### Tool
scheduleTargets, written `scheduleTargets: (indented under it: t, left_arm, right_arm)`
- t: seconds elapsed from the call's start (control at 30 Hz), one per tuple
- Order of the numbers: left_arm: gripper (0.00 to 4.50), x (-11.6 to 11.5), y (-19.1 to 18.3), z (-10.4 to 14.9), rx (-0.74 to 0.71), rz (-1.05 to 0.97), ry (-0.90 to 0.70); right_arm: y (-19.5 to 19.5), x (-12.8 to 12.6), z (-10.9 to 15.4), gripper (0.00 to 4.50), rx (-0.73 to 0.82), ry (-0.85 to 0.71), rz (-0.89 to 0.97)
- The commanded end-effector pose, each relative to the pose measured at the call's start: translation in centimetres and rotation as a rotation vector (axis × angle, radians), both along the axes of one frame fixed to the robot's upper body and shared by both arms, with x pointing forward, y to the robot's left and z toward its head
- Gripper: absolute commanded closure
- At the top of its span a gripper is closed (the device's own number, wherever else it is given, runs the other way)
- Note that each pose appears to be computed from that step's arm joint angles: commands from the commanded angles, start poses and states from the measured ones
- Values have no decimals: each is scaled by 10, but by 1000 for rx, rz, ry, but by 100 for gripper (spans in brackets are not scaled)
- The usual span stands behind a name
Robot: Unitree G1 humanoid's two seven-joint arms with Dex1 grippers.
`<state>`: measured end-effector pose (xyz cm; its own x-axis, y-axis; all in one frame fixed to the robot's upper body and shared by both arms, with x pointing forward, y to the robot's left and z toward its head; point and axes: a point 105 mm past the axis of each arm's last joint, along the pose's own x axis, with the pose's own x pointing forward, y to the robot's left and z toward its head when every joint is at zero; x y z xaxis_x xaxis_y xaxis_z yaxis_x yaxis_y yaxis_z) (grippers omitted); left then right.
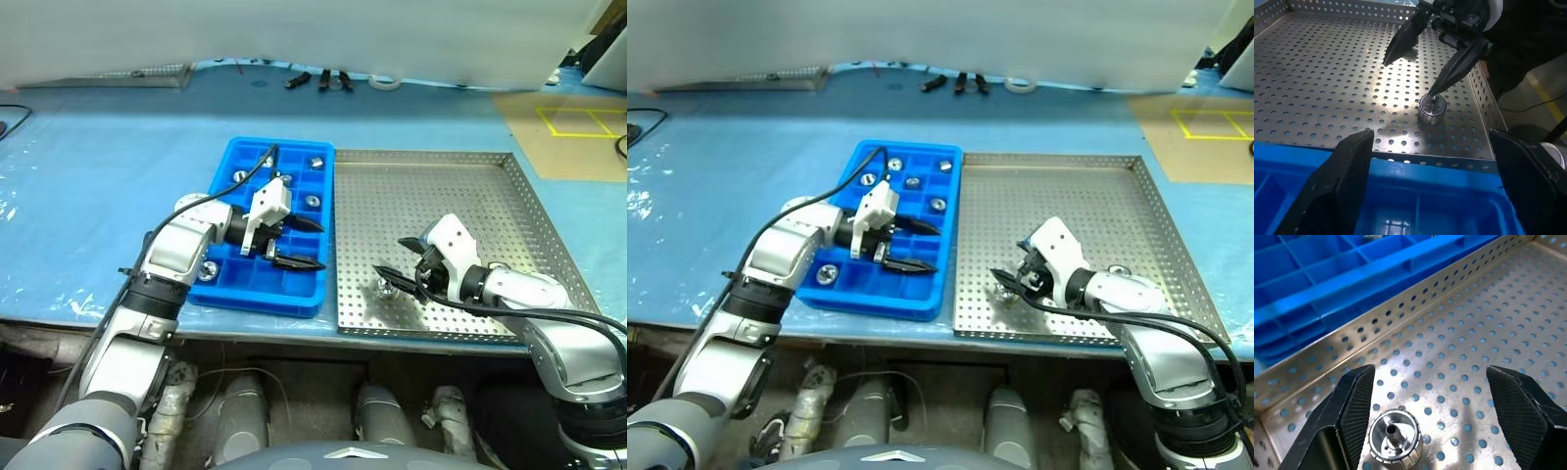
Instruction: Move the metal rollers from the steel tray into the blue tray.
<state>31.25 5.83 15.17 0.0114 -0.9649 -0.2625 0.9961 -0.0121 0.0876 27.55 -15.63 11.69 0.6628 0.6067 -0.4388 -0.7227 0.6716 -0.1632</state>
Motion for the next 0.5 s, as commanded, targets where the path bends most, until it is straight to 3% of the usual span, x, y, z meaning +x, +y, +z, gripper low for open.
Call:
scheduleTargets:
  t: [0.03,0.27,0.5]
  left_arm:
    - [53,-4,-3,13,-38,14,-38]
    - [53,-5,-2,12,-48,49,-32]
    - [53,8,2,9,-35,95,-45]
  right_arm:
    - [2,-5,-2,65,31,31,68]
    - [-16,-3,-25,65,-1,100,30]
    - [-3,-11,-38,65,41,155,73]
